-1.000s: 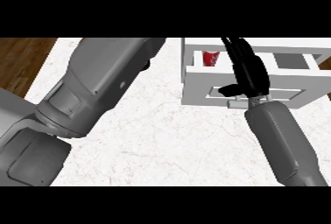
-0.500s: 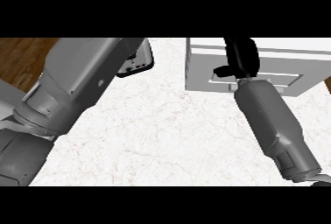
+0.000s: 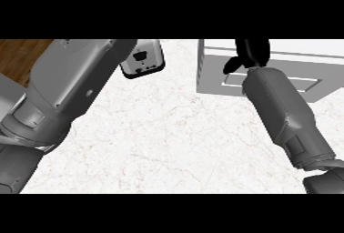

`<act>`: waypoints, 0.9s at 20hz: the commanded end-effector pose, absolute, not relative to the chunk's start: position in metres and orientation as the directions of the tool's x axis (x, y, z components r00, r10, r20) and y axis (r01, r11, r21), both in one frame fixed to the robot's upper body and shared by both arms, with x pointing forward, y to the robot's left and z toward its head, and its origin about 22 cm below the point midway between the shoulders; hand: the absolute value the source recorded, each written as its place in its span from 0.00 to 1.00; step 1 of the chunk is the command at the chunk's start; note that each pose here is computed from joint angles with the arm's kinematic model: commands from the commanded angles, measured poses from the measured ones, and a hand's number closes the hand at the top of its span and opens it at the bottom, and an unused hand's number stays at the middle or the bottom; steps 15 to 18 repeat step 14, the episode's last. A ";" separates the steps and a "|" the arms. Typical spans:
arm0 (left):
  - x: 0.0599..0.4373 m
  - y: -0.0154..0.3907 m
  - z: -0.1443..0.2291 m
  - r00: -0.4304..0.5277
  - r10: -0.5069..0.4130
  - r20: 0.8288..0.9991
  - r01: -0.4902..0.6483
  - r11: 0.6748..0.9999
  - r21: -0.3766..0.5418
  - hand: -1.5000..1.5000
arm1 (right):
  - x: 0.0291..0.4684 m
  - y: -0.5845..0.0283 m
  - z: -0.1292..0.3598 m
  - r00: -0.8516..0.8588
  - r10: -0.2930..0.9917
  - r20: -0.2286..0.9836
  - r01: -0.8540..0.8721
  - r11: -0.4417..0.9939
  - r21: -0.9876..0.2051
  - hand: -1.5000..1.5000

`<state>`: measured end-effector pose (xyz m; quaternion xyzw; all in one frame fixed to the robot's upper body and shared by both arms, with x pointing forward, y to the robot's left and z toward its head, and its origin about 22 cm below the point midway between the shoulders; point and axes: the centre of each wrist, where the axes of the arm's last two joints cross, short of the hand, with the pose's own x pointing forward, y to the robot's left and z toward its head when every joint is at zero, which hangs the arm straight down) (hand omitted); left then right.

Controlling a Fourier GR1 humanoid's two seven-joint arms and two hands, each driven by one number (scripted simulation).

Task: Pick up the can, place it into the drawer and close the drawer

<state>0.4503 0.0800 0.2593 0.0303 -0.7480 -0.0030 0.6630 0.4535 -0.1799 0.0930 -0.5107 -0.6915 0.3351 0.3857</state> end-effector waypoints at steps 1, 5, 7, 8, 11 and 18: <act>0.448 0.093 0.271 -0.137 -0.052 0.989 -0.053 0.998 0.045 0.00 | 0.467 -0.177 0.127 -0.193 0.960 0.201 0.507 0.273 -0.818 0.00; 0.446 0.106 0.243 -0.121 -0.053 0.991 -0.027 0.998 0.050 0.00 | 0.470 -0.177 0.133 -0.195 0.954 0.229 0.511 0.298 -0.806 0.00; 0.442 0.102 0.248 -0.123 -0.047 0.991 -0.022 0.999 0.044 0.00 | 0.471 -0.169 0.140 -0.235 0.931 0.281 0.511 0.364 -0.778 0.00; 0.441 0.108 0.245 -0.136 -0.050 0.989 -0.026 0.999 0.047 0.00 | 0.469 -0.154 0.136 -0.268 0.910 0.317 0.489 0.412 -0.768 0.00; 0.438 0.120 0.235 -0.109 -0.055 0.992 -0.031 0.998 0.052 0.00 | 0.470 -0.170 0.138 -0.298 0.891 0.343 0.483 0.451 -0.750 0.00; 0.435 0.121 0.250 -0.106 -0.045 0.993 -0.014 0.999 0.044 0.00 | 0.470 -0.159 0.136 -0.304 0.878 0.369 0.488 0.476 -0.732 0.00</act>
